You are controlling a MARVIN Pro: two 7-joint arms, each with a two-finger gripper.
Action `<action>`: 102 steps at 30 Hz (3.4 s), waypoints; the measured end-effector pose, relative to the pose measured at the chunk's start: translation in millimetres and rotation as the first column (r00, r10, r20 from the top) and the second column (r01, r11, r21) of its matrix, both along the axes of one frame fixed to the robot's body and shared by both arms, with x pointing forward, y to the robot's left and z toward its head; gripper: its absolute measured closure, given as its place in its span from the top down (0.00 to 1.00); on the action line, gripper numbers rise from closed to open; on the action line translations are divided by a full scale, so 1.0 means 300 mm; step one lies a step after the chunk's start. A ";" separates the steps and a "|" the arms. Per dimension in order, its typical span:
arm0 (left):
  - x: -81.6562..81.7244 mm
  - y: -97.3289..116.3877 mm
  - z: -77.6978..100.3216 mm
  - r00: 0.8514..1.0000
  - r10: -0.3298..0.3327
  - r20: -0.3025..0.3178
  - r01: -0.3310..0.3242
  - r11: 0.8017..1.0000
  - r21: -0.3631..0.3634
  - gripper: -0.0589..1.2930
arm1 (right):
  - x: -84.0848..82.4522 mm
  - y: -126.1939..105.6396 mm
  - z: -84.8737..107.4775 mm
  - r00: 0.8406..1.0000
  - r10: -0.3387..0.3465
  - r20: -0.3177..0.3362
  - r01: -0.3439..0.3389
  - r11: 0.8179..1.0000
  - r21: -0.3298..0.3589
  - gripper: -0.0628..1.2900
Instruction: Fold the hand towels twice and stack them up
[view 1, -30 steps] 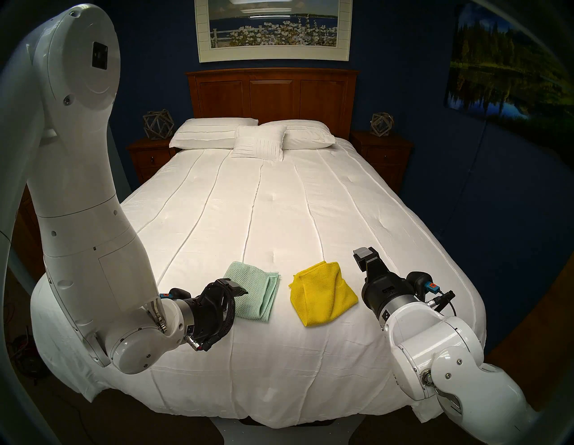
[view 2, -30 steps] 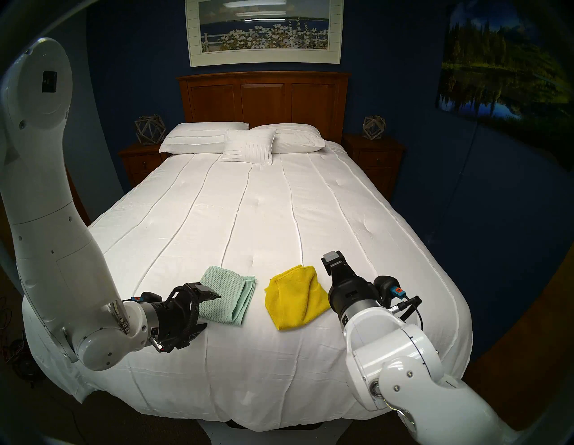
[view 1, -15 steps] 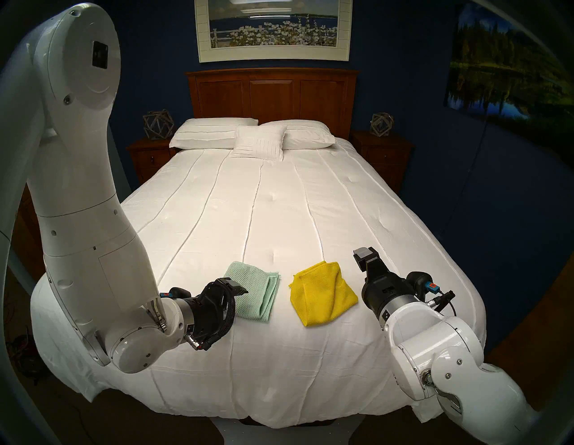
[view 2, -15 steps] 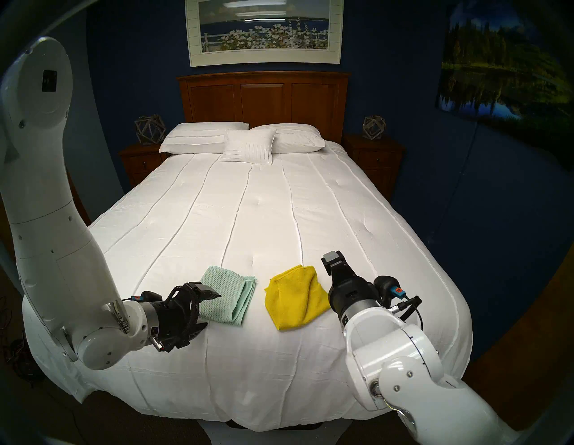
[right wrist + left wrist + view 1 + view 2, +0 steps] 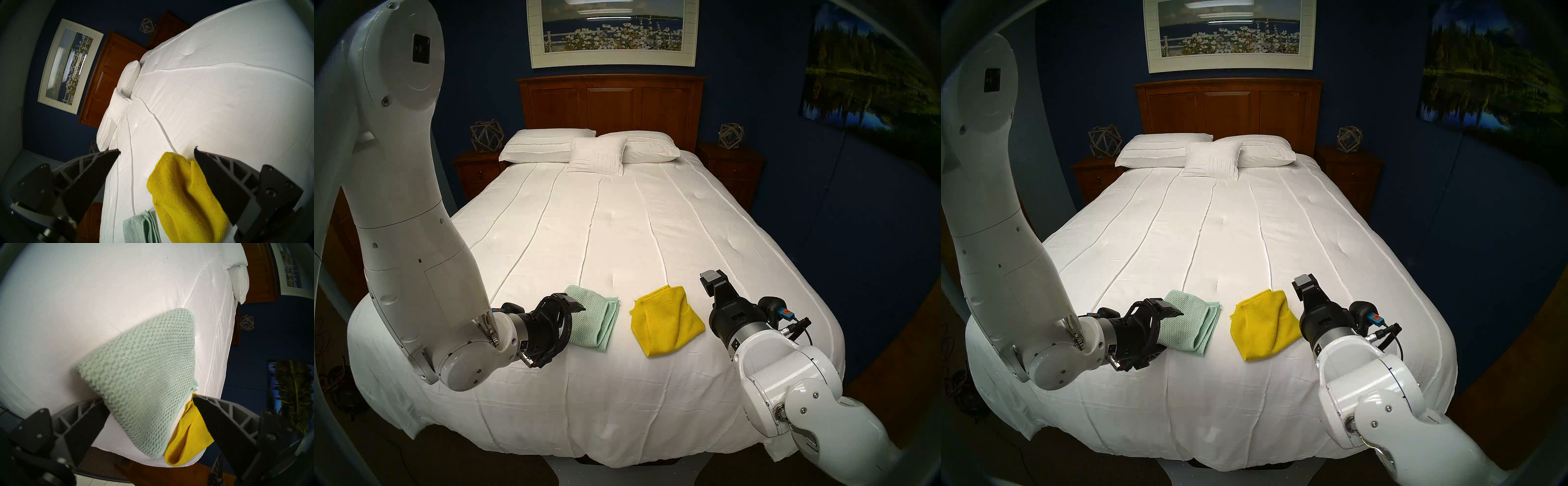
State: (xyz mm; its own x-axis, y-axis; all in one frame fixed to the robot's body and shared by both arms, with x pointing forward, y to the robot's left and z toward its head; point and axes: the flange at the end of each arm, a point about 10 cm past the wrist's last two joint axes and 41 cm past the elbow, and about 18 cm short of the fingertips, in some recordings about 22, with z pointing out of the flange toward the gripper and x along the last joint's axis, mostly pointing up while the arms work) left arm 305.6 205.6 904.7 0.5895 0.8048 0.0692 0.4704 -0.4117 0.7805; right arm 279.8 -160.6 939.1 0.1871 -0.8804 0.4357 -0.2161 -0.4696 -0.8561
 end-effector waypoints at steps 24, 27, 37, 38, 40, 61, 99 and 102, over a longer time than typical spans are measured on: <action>-0.008 0.042 0.066 1.000 0.004 -0.026 -0.004 1.000 0.013 0.60 | 0.000 0.000 0.000 1.000 0.000 0.000 0.000 1.000 0.000 0.94; 0.008 0.051 0.075 1.000 -0.004 -0.020 0.004 1.000 0.013 0.47 | 0.000 0.000 0.000 1.000 0.000 0.000 0.000 1.000 0.000 0.94; 0.064 0.054 0.091 0.999 -0.038 -0.016 0.039 0.999 0.008 0.24 | 0.000 0.000 0.000 1.000 0.000 0.000 0.000 1.000 0.000 0.94; 0.068 0.052 0.094 0.999 -0.041 -0.013 0.041 0.999 0.006 0.24 | 0.000 0.000 0.000 1.000 0.000 0.000 0.000 1.000 0.000 0.94; 0.085 0.045 0.109 0.998 -0.055 0.003 0.055 0.998 -0.003 0.14 | 0.000 0.000 0.000 1.000 0.000 0.000 0.000 1.000 0.000 0.94; 0.153 -0.006 0.259 0.978 -0.168 0.122 0.178 0.981 -0.074 0.06 | 0.042 -0.158 0.054 0.990 -0.128 0.057 0.131 0.990 -0.046 0.94; 0.268 -0.514 0.477 0.872 -0.420 0.252 0.479 0.838 -0.260 0.05 | -0.023 -0.469 0.044 0.928 -0.370 0.034 0.371 0.917 -0.149 0.94; 0.265 -0.531 0.496 0.866 -0.426 0.262 0.489 0.829 -0.270 0.05 | -0.025 -0.471 0.042 0.932 -0.361 0.030 0.361 0.921 -0.146 0.94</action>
